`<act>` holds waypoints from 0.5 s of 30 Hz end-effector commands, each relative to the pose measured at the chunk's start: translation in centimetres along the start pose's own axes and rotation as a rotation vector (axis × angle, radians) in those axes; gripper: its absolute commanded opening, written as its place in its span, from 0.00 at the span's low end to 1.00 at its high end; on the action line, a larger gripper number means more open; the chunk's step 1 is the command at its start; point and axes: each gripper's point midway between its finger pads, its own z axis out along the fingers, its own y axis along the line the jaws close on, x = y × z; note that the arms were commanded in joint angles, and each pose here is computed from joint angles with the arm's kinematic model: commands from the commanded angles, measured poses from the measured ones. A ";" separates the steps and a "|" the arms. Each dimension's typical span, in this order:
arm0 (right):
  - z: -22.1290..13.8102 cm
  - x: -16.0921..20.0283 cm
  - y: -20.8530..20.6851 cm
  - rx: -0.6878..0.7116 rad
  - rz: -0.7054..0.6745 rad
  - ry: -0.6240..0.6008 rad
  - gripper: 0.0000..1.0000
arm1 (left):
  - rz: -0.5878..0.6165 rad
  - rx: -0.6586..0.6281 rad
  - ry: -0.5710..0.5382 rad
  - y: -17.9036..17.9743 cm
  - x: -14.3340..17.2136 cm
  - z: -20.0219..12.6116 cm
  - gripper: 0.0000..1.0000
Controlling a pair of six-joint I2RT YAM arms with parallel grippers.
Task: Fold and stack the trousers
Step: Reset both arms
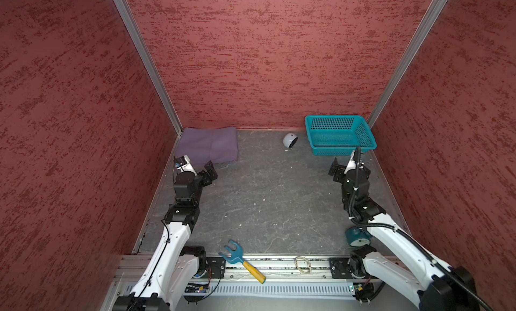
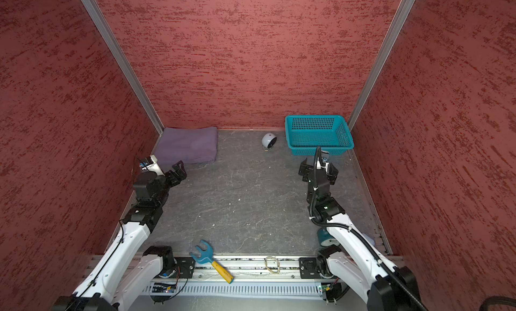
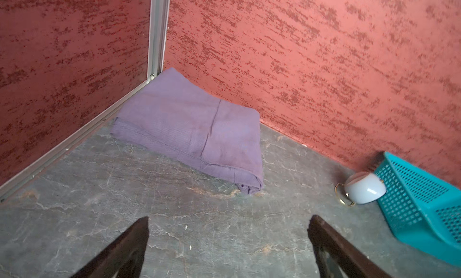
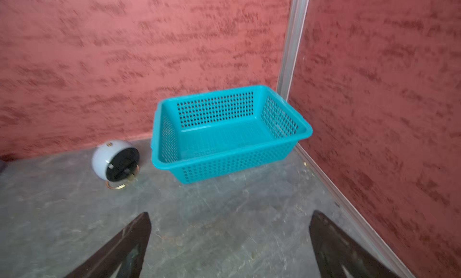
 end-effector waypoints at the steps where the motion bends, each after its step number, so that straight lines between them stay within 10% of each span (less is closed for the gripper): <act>1: -0.1 -1.2 -2.9 0.131 0.158 -0.109 0.99 | 0.121 0.050 -0.102 -1.1 -1.4 0.6 0.99; 15: 1.1 6.7 -8.8 0.366 -0.001 -0.038 0.99 | 0.276 -0.119 0.019 3.3 4.8 8.2 0.99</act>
